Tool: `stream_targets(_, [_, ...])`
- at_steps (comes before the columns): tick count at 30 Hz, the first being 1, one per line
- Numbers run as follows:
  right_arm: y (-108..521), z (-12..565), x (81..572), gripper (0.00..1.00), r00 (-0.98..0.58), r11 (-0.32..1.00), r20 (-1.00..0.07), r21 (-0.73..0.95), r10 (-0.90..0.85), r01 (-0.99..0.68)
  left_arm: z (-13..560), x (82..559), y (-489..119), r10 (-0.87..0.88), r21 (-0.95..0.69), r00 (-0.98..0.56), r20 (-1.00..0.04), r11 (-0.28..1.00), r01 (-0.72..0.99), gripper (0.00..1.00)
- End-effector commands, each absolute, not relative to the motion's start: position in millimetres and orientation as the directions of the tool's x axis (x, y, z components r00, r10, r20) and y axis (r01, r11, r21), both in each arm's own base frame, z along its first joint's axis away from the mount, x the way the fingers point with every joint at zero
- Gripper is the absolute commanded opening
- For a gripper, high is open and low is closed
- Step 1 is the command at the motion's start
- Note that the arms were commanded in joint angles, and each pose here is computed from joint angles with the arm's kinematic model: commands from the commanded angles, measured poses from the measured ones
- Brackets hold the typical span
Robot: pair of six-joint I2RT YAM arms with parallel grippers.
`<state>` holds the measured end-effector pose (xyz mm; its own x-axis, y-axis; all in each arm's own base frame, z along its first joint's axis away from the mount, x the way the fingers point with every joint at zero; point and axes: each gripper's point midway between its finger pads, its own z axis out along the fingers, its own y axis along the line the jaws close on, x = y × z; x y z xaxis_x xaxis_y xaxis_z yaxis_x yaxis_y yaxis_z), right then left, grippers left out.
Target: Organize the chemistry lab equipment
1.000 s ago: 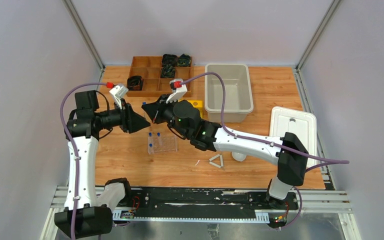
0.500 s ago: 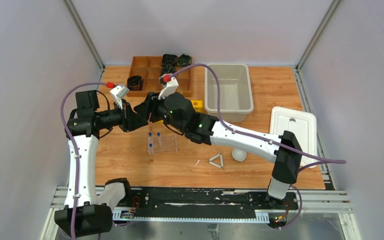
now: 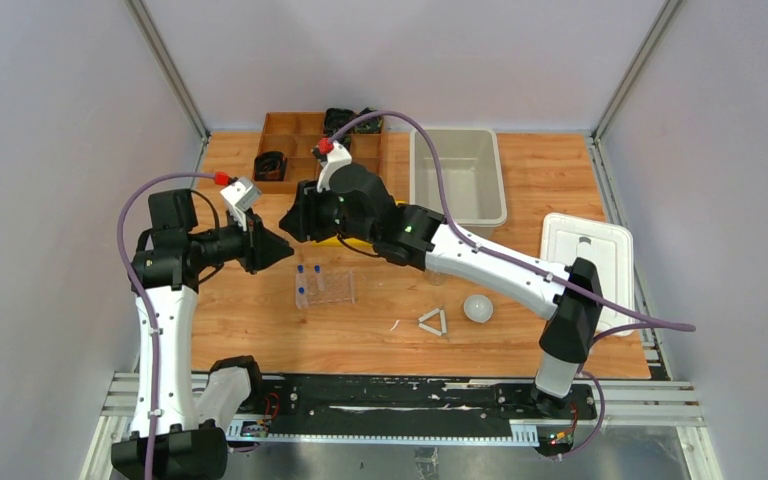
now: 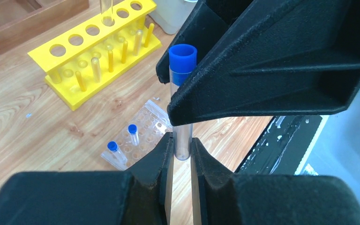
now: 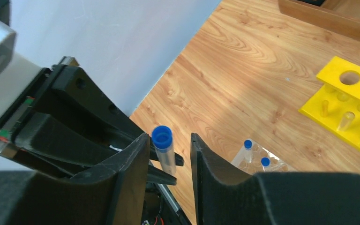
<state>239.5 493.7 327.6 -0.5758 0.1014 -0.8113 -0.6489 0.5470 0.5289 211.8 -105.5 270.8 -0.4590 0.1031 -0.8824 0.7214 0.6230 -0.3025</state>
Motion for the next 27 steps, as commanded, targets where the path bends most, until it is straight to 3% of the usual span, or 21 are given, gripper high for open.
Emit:
stream_targets(1, [498,339,235,0.38,-0.574,0.498,-0.818,0.516,0.045,-0.697,277,213,-105,0.13,-0.244,-0.406,-0.905,0.623,0.743,0.0])
stream_targets(7, [500,339,234,0.25,-0.585,0.472,-0.811,0.523,0.018,-0.71,277,213,-105,0.135,-0.237,-0.402,-0.906,0.624,0.744,0.0])
stream_targets(11, [500,337,235,0.02,-0.6,0.461,-0.8,0.531,-0.002,-0.711,276,215,-103,0.138,-0.234,-0.406,-0.903,0.636,0.736,0.0])
stream_targets(12, [499,337,235,0.0,-0.602,0.462,-0.799,0.532,-0.005,-0.71,276,216,-102,0.139,-0.234,-0.411,-0.901,0.641,0.731,0.03])
stream_targets(13, [496,335,236,0.0,-0.601,0.469,-0.799,0.527,-0.01,-0.708,274,217,-101,0.139,-0.236,-0.418,-0.898,0.649,0.723,0.15])
stream_targets(16, [485,330,242,0.0,-0.569,0.509,-0.822,0.482,-0.019,-0.713,272,222,-96,0.134,-0.247,-0.447,-0.885,0.679,0.692,0.72])
stream_targets(17, [478,328,243,0.0,-0.551,0.527,-0.834,0.457,-0.025,-0.716,271,224,-93,0.131,-0.25,-0.458,-0.879,0.691,0.678,0.87])
stream_targets(20, [458,317,250,0.0,-0.483,0.584,-0.874,0.368,-0.048,-0.724,269,232,-86,0.13,-0.247,-0.483,-0.866,0.73,0.638,0.99])
stream_targets(27, [422,261,258,0.0,-0.382,0.667,-0.919,0.225,-0.097,-0.71,260,254,-64,0.07,-0.283,-0.592,-0.803,0.829,0.482,1.0])
